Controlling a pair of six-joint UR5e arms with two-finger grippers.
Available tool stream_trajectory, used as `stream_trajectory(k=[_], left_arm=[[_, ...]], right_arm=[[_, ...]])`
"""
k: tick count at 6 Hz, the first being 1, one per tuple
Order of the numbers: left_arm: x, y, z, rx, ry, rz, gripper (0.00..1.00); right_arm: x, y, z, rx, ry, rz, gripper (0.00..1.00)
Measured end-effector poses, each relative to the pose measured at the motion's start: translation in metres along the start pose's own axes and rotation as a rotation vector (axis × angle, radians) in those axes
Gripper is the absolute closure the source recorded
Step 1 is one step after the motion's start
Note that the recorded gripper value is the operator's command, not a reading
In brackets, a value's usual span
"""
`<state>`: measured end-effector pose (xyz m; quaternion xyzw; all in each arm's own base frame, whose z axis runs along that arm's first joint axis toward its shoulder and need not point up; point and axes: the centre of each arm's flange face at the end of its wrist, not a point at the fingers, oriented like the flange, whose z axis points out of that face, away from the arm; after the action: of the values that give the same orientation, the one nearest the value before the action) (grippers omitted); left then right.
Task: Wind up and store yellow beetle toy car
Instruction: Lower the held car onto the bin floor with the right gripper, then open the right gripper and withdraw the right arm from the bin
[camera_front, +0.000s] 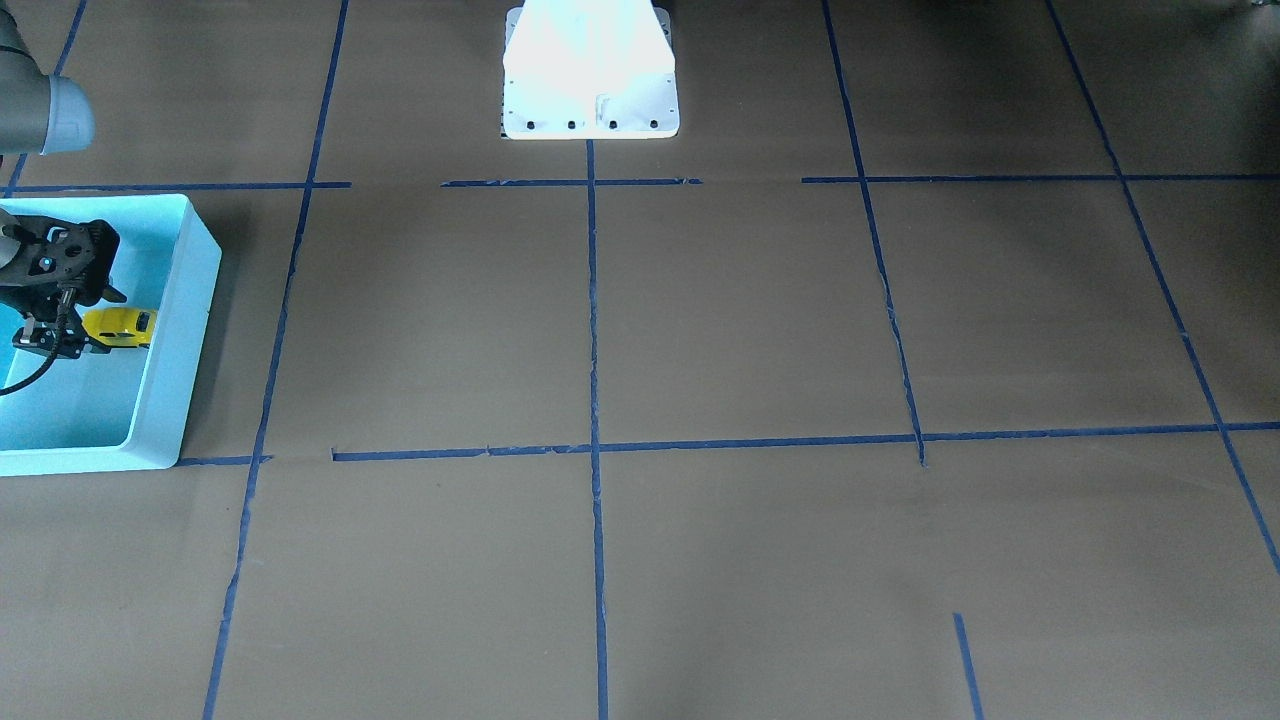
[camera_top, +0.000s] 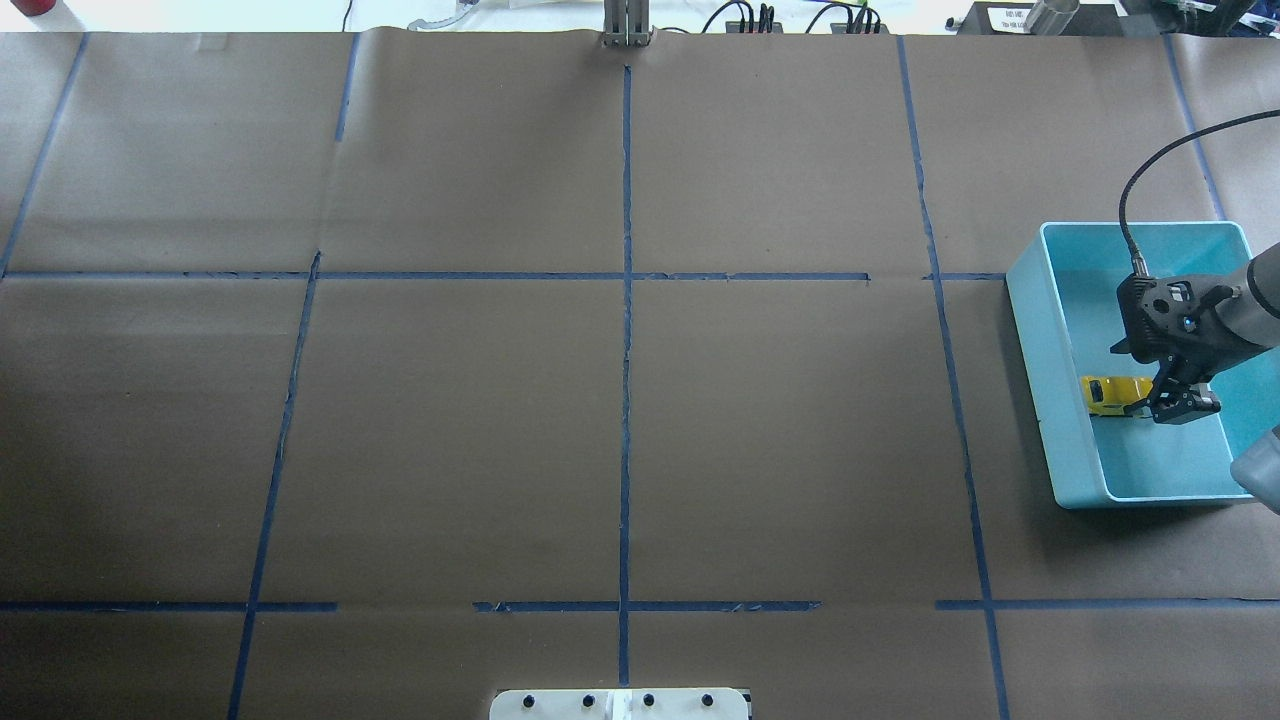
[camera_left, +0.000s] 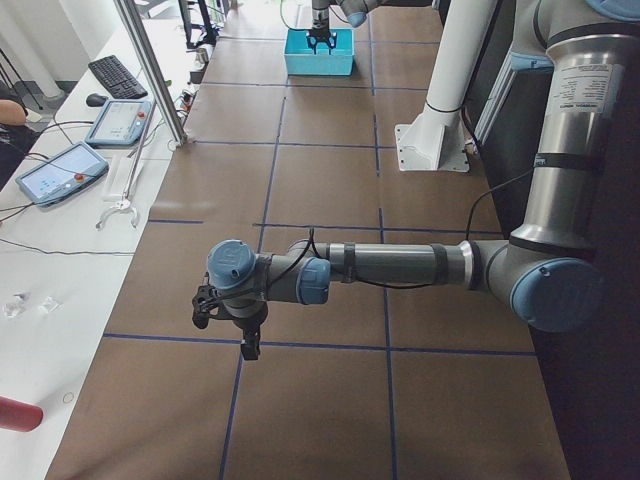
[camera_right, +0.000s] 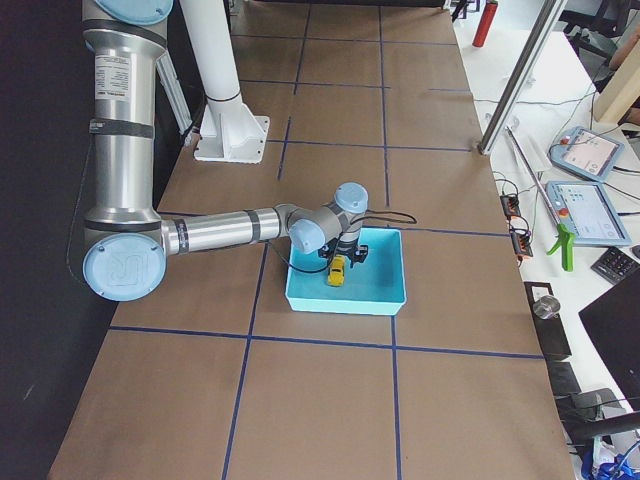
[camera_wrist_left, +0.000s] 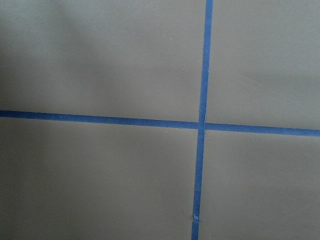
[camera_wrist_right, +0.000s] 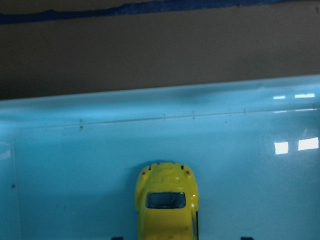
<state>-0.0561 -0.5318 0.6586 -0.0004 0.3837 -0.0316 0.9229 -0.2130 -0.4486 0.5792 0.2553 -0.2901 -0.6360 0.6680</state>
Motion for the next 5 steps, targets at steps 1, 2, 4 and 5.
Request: stream_trajectory(k=[1, 2, 4, 5], left_arm=[[0.0, 0.0, 0.0, 0.0, 0.0, 0.0, 0.0], [0.0, 0.0, 0.0, 0.0, 0.0, 0.0, 0.0], [0.001, 0.0, -0.001, 0.002, 0.001, 0.002, 0.0], [0.001, 0.0, -0.001, 0.002, 0.002, 0.003, 0.0]], right_arm=[[0.0, -0.003, -0.002, 0.006, 0.006, -0.009, 0.0], [-0.001, -0.01, -0.012, 0.018, 0.021, -0.022, 0.0], [0.001, -0.024, -0.058, 0.048, 0.05, 0.005, 0.0], [0.009, -0.022, -0.093, 0.052, 0.036, 0.086, 0.0]])
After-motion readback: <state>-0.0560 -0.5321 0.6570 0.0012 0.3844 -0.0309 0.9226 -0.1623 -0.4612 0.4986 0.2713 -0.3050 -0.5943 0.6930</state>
